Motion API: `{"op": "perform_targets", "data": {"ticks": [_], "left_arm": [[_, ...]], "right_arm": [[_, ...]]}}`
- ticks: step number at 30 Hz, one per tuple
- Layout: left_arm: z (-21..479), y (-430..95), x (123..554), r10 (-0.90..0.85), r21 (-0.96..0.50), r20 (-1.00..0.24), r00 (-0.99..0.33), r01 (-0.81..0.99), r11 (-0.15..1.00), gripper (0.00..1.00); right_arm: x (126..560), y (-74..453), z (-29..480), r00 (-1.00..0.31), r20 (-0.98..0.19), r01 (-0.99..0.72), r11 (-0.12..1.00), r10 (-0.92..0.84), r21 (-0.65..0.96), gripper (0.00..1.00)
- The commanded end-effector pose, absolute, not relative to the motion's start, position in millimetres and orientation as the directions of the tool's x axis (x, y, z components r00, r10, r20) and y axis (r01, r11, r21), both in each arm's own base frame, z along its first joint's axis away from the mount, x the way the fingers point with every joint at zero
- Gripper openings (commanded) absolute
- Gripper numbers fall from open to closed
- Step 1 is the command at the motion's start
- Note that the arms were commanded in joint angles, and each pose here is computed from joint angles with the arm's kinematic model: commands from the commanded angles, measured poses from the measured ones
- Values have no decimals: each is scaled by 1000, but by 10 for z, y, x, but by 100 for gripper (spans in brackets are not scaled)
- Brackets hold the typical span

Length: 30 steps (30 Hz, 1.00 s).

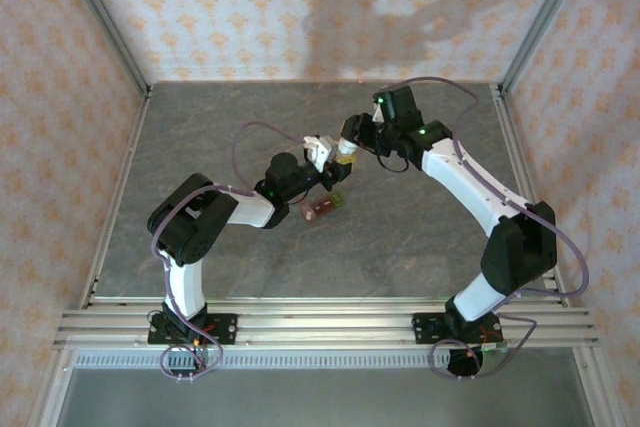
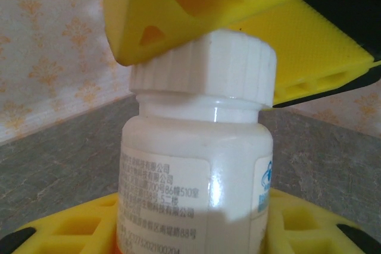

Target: Sort the pills into containers

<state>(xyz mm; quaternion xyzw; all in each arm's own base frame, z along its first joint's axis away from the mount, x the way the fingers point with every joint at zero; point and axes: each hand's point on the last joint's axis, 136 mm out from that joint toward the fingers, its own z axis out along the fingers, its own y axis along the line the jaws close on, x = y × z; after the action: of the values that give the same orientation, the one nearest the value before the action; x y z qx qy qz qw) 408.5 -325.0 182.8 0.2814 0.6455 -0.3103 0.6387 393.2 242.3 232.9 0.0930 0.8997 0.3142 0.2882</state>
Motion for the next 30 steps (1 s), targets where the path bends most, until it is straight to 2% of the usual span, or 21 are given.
{"op": "perform_targets", "data": {"ticks": [1, 6, 12, 15, 24, 27, 30], "left_arm": [[2256, -3260, 4112, -107, 11, -989, 106, 756, 654, 0], [2256, -3258, 4120, -109, 6, -989, 103, 754, 656, 0], [2284, -3252, 4110, -115, 3, -988, 104, 755, 656, 0], [2304, -3256, 4102, -122, -1, -987, 104, 759, 652, 0], [2368, -3301, 4042, -136, -3, -985, 103, 787, 617, 0], [2401, -3333, 4017, -151, -14, -984, 94, 803, 595, 0], [2417, -3351, 4011, -160, -24, -983, 85, 812, 584, 0]], "right_arm": [[3895, 2451, 2347, -801, -454, 50, 799, 391, 600, 47], [3935, 2380, 2515, -777, -499, 42, 823, 384, 567, 59], [3933, 2251, 2930, -733, -563, -9, 822, 382, 570, 78], [3902, 2179, 3066, -722, -579, -30, 819, 379, 573, 84], [3887, 1809, 3194, -679, -650, -56, 859, 341, 509, 85], [3900, 1839, 3186, -690, -678, -155, 863, 254, 481, 84], [3824, 2037, 3133, -710, -697, -328, 830, 99, 452, 83]]}}
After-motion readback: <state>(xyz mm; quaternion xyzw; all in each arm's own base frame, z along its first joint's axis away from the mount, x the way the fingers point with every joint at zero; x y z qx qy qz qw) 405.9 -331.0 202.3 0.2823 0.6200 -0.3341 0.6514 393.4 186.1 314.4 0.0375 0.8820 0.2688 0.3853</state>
